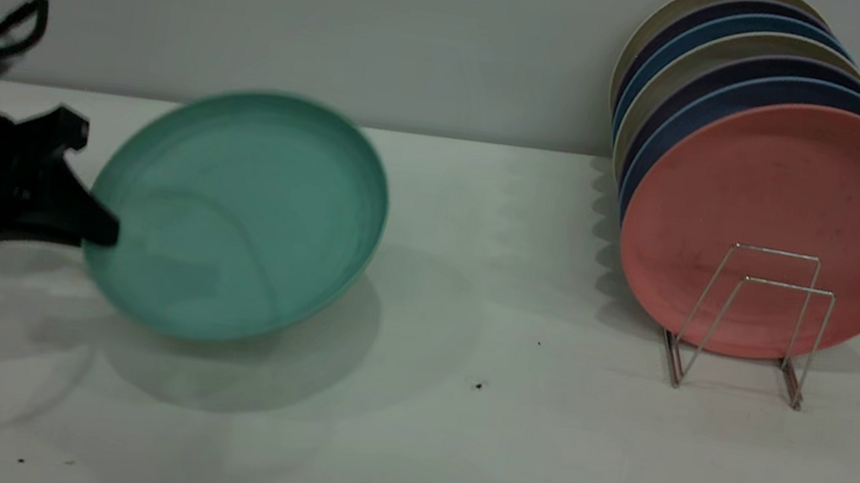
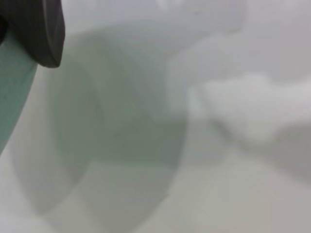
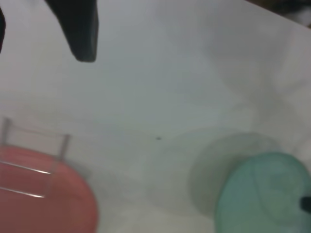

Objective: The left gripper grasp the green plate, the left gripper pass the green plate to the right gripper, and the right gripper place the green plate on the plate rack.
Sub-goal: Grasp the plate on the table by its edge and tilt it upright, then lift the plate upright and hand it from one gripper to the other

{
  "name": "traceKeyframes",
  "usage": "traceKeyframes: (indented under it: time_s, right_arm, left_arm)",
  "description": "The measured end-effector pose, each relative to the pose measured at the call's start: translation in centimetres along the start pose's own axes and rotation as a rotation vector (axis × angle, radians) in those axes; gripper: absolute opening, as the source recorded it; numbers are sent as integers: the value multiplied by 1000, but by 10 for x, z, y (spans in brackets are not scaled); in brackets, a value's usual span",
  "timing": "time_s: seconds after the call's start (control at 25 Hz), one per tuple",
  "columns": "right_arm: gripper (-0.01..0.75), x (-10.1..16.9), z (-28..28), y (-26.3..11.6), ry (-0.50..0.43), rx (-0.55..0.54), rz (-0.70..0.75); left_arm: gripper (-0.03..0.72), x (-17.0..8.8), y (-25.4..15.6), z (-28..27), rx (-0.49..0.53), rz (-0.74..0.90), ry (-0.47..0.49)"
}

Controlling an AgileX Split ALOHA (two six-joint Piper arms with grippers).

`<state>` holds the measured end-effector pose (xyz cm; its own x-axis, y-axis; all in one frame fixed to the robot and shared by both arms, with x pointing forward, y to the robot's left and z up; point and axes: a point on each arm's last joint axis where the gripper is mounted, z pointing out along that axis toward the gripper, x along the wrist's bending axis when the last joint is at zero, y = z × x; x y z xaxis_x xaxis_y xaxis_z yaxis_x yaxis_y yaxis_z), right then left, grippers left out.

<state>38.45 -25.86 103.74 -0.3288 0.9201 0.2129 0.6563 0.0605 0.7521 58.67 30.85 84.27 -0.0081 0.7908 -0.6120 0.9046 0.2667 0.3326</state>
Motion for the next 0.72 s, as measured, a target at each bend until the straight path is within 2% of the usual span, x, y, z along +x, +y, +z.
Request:
traceKeyframes:
  time_s: [0.32,0.48,0.72]
  right_arm:
    - [388,-11,61,10,145,10,57]
    - [388,-17,90,12,205,-11,107]
    - [388,-26,128,-2,254,42,145]
  left_arm:
    - [14,-19,3,-6,10,73,-62]
    - [14,-41,-6,8,66,137,-90]
    - [14,-70,-20,26,128,206,-130]
